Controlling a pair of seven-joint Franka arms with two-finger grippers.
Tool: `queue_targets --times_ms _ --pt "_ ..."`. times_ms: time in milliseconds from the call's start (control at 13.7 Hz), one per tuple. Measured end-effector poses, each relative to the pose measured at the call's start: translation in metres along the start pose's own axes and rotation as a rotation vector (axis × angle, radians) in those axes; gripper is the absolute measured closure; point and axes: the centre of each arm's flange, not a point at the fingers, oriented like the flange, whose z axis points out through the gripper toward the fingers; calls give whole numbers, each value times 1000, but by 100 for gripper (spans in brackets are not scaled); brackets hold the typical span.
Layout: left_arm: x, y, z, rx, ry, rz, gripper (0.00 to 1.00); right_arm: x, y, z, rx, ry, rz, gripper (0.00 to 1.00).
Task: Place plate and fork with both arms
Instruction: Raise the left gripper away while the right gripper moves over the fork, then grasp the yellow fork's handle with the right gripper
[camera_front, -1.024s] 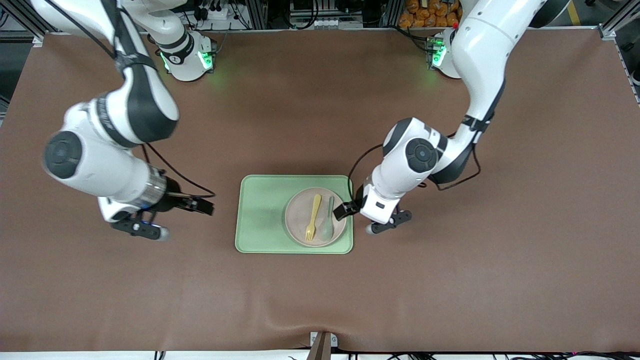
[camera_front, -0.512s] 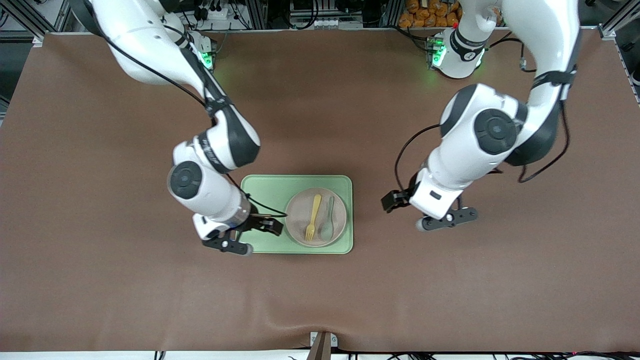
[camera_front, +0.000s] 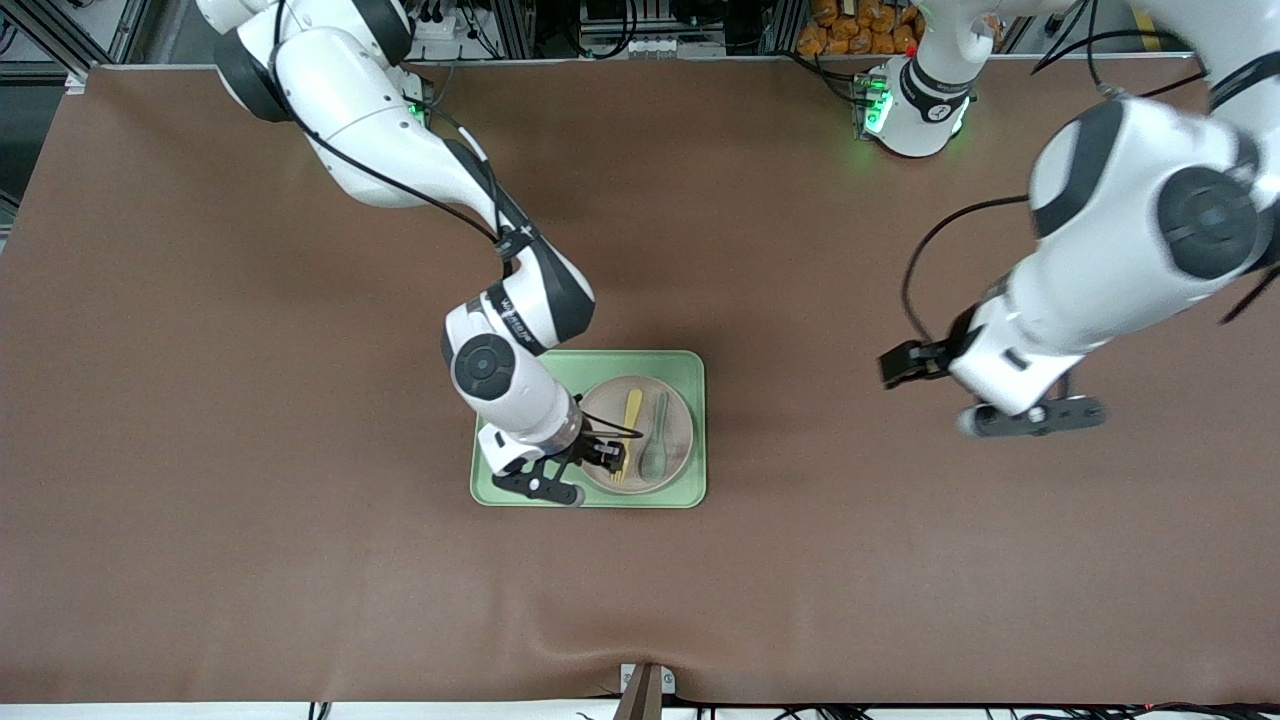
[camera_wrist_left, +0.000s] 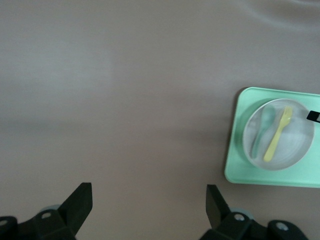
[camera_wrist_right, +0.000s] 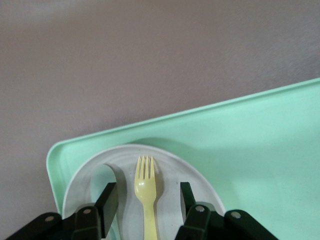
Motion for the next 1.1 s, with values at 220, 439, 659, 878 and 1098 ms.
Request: queue_targets --times_ms 220,439,659,878,1098 --pt "-20 -45 -63 18 40 16 0 -15 -4 15 -53 -18 -37 41" --pt "-44 -76 -104 46 46 101 0 -23 -5 30 -75 -24 -53 41" --pt "-67 -118 -134 76 30 123 0 -29 -8 32 -82 -31 -57 44" --pt "-88 -142 -145 87 15 106 0 -45 -16 37 -111 -64 -64 45" --pt "-95 -135 -141 90 4 117 0 -56 -18 40 -155 -107 -67 47"
